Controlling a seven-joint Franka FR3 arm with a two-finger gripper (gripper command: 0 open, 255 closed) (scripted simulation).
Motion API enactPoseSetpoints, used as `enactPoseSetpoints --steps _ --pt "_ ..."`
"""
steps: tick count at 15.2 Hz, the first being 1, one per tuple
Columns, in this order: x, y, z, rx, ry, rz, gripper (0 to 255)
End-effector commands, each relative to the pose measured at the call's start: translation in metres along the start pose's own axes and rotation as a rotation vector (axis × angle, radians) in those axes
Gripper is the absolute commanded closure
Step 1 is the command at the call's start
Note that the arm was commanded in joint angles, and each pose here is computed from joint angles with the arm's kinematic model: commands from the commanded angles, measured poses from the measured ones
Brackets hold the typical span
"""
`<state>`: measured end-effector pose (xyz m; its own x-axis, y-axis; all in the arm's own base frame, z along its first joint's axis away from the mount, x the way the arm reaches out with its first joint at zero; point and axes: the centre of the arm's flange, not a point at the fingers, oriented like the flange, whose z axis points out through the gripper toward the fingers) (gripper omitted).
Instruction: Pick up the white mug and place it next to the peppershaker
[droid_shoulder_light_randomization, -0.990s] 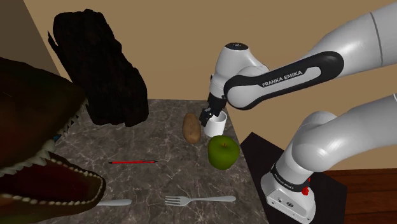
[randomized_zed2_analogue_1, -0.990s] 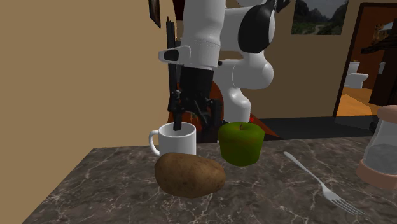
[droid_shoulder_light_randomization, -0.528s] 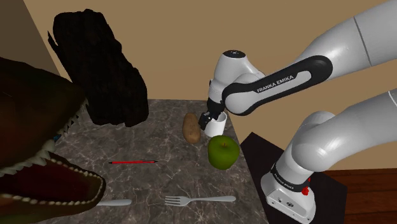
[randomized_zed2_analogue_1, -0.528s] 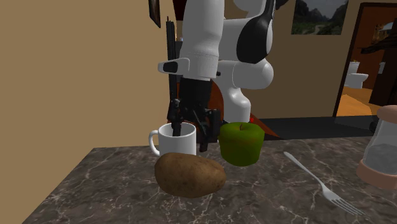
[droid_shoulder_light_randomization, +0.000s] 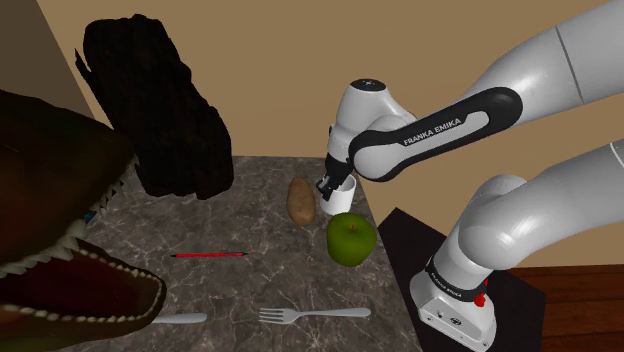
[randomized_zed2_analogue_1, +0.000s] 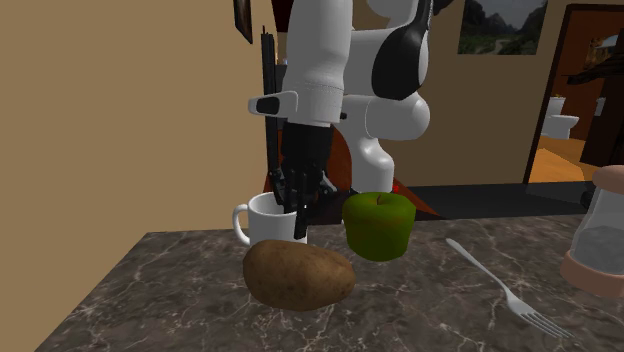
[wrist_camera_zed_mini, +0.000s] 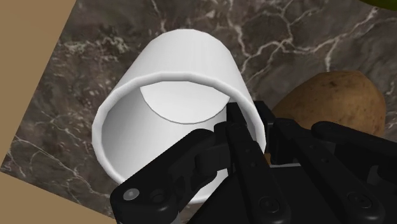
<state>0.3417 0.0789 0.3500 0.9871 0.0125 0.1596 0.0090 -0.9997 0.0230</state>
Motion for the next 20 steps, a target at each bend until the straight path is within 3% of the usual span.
enactPoseSetpoints --steps 1,6,20 --pt "0.000 0.000 0.000 0.000 0.000 0.000 255" --pt "0.000 0.000 0.000 0.000 0.000 0.000 255" --pt "0.012 0.002 -0.073 0.000 0.000 0.000 255"
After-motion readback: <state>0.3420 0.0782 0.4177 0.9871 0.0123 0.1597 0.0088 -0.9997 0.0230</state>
